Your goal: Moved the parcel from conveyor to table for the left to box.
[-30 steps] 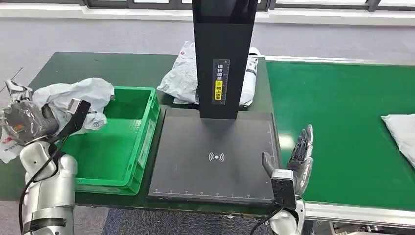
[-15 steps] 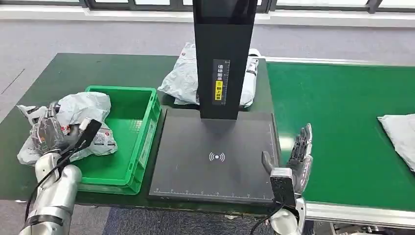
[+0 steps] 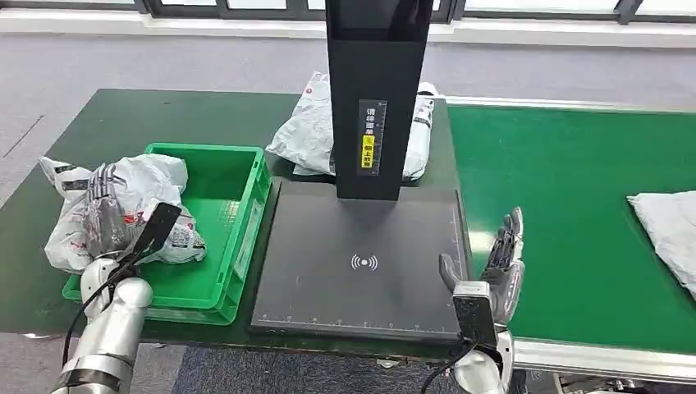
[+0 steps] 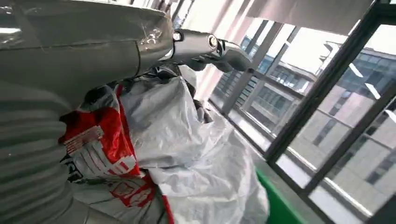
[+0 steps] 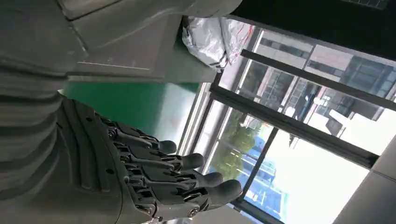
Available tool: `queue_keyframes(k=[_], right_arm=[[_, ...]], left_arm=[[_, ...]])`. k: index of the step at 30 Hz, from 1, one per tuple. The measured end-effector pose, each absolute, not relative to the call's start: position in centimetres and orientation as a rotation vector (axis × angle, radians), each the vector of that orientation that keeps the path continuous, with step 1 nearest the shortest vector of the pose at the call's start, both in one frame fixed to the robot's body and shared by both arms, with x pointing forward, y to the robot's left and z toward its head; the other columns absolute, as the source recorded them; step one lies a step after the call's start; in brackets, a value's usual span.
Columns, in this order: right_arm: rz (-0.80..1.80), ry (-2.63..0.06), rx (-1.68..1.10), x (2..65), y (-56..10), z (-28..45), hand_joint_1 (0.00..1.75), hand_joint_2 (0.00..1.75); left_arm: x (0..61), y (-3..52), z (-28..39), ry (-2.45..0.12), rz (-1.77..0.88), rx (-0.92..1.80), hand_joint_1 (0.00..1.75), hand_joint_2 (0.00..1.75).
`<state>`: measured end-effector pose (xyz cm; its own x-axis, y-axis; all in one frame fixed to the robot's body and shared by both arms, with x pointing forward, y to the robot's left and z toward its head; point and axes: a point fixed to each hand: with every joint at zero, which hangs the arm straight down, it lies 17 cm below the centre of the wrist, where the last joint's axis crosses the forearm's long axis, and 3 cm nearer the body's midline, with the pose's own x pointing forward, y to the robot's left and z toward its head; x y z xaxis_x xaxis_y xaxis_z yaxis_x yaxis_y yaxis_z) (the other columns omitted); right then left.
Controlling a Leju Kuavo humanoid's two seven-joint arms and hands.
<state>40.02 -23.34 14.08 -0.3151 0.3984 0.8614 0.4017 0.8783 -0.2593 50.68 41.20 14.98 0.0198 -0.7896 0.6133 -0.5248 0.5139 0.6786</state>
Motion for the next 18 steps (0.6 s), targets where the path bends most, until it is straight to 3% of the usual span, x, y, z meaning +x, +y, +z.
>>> queue_keyframes(k=[11, 18], right_arm=[[-0.006, -1.938, -0.573, 40.2, -23.2, 14.1, 0.0, 1.75], [-0.023, -1.907, -0.465, 41.5, -22.5, 13.6, 0.0, 1.75]], left_arm=[[49.1, 42.7, 20.6, -1.916, 0.124, 0.951, 0.0, 1.75], [50.2, 39.1, 21.9, -2.011, 0.117, 0.711, 0.0, 1.75]])
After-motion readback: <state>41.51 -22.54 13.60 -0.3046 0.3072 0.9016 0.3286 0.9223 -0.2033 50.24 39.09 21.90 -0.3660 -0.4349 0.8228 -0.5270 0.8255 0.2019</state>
